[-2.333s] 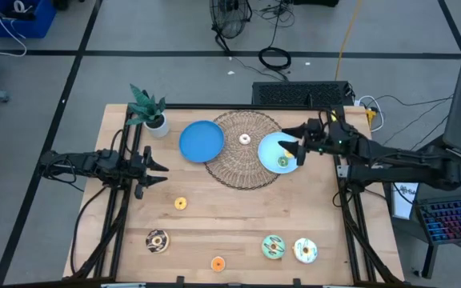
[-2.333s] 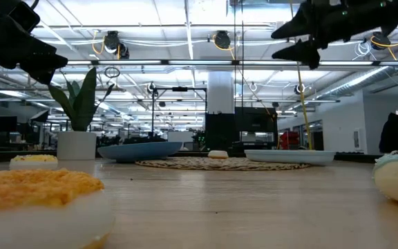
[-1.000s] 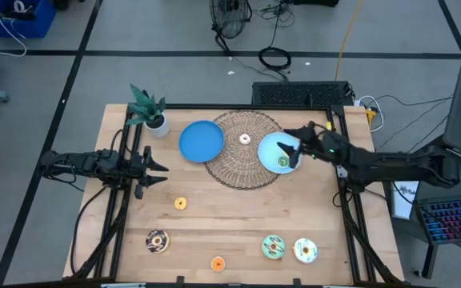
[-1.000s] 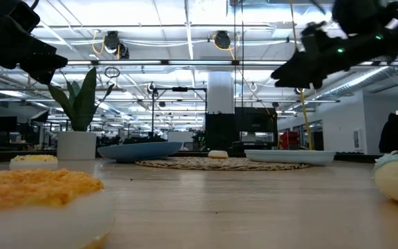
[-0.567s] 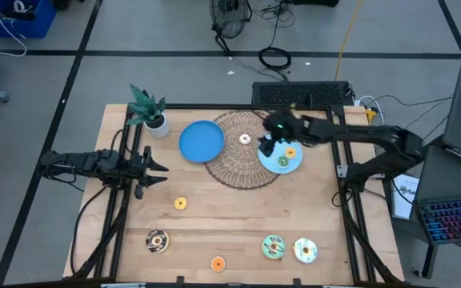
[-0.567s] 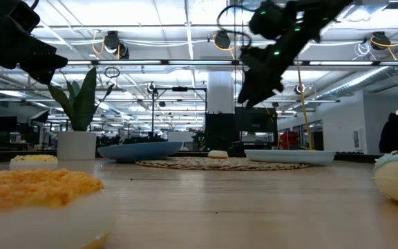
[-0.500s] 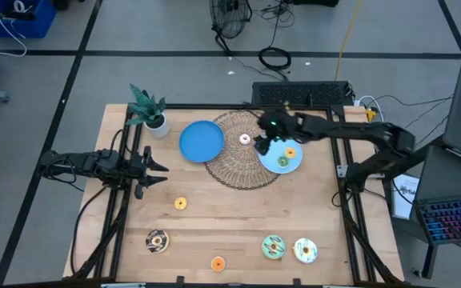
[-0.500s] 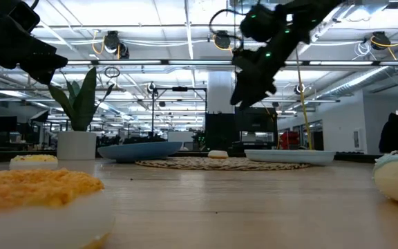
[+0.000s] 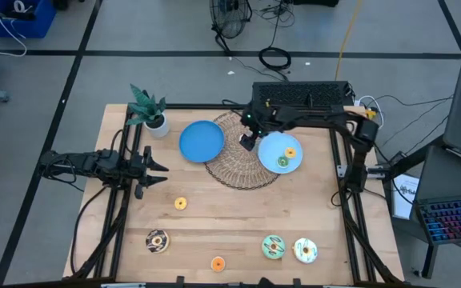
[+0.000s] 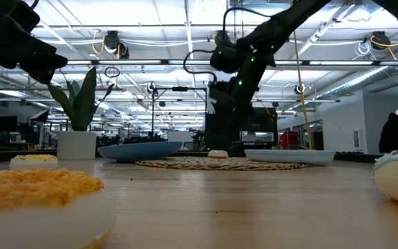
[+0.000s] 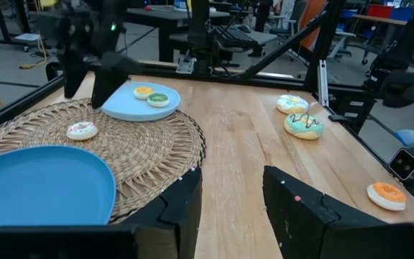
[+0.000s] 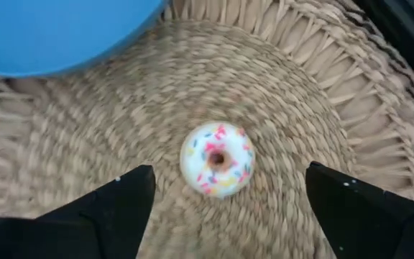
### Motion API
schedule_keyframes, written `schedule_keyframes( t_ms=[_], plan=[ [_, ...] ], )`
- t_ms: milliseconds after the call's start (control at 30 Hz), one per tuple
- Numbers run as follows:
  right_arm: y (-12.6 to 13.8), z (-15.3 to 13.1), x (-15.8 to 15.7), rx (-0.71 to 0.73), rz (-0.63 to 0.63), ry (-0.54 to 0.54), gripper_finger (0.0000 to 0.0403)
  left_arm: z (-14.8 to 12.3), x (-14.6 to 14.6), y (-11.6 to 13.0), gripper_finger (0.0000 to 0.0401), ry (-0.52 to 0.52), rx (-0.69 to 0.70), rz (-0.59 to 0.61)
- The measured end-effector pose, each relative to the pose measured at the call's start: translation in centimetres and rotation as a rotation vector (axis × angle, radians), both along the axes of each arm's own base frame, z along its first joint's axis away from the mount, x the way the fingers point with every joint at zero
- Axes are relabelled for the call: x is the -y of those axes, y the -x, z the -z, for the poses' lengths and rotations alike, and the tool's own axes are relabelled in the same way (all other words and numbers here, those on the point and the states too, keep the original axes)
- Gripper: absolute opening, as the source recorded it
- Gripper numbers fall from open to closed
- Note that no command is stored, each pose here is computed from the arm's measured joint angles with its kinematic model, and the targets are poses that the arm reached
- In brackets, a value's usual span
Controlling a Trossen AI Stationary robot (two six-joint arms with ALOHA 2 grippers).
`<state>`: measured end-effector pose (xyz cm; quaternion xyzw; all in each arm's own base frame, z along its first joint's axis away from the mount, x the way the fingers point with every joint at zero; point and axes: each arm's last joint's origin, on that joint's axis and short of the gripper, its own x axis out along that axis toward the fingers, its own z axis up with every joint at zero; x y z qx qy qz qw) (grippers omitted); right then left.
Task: Pick & Place donuts
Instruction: Put the small white donut on the light blue plate
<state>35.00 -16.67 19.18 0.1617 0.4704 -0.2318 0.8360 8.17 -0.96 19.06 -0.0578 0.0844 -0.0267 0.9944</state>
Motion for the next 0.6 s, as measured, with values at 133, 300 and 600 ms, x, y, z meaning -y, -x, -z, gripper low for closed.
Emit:
schedule_keyframes(
  t_ms=[133,300,600],
  plan=[
    [-0.3,1.4,0.7,-0.004,0.013,-0.034,0.0339,0.0,0.0,0.0,0.0150,0.000,-0.001,0.000],
    [-0.7,3.3,0.9,-0.036,0.011,-0.047,0.0337,0.0,0.0,0.0,0.0150,0.000,0.000,0.000],
    [-1.0,4.1,1.0,-0.032,0.015,-0.049,0.0333,0.0,0.0,0.0,0.0150,0.000,-0.001,0.000]
  ],
)
